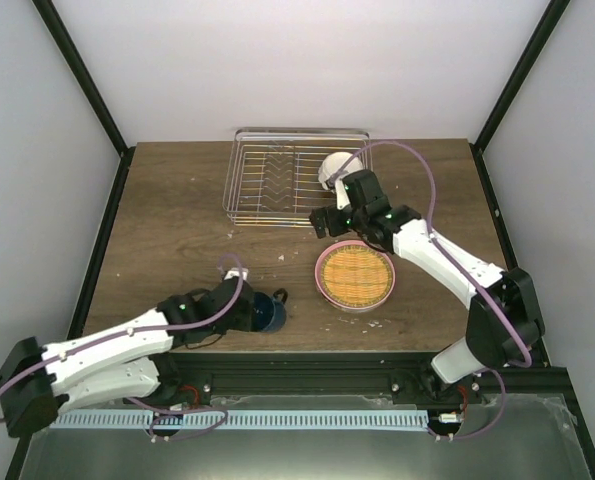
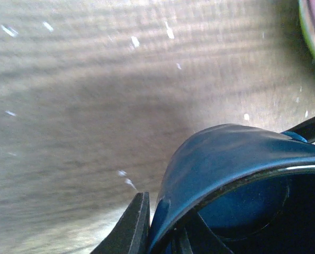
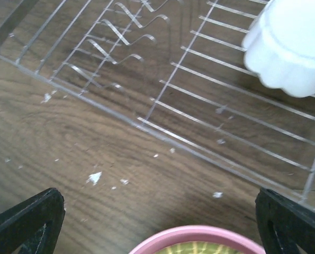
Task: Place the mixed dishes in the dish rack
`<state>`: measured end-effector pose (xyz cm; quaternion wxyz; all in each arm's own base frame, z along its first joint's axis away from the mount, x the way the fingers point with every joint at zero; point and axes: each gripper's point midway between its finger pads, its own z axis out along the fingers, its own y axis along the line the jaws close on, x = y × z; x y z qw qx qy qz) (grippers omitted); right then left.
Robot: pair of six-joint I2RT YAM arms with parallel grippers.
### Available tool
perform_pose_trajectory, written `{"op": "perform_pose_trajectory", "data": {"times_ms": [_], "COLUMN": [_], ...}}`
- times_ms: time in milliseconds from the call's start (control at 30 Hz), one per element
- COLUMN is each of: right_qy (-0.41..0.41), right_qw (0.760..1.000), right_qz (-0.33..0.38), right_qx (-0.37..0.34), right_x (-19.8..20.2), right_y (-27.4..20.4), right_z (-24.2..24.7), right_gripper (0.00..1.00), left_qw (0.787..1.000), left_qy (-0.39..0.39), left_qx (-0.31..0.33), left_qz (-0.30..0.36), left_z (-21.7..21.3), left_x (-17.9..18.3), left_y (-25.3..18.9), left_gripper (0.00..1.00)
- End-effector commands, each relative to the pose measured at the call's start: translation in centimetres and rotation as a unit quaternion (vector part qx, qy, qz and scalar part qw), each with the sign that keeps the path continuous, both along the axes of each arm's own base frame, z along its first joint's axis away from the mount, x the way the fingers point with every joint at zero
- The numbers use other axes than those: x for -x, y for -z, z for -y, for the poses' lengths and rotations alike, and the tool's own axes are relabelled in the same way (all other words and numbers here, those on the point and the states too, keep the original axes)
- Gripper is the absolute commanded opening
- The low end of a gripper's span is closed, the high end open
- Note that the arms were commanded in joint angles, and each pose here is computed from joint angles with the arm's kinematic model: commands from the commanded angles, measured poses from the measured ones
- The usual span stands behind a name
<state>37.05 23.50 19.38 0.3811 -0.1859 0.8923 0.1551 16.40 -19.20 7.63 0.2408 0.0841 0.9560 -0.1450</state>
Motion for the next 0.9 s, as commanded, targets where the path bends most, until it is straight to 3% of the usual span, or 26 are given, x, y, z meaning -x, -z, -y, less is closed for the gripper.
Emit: {"op": "perform_pose_trajectory", "data": {"times_ms": [0,367,600,867], "right_qy": [-0.04,-0.144,-0.2,-0.245], "right_qw": [0.995,0.968,0.938,0.9], "right_qz": [-0.006,-0.078,-0.138,-0.197], "right_qx": [-0.09,-0.192,-0.249,-0.301], "right_x": [1.3,5.4,8.3,9.5], "right_y": [-2.2,-2.2,-2.0,-1.5], "right_z": [-1.9,-4.6,-5.1,-6.3], "right_gripper": [0.99,0.98,0.97,0.91], "left_qw": [0.989,0.946,0.909,0.883], "left_qy": [-0.082,-0.167,-0.164,-0.127], "left_qx": [0.004,-0.049,-0.124,-0.177], "left_qz": [0.12,0.275,0.362,0.415], "left_z": [-3.0,-7.4,-5.8,-2.5], "left_x": [-3.0,-5.9,-7.3,-6.8], "left_y": [-5.0,-9.2,-10.8,-11.4], "left_gripper": [0.0,0.0,0.0,0.0]}}
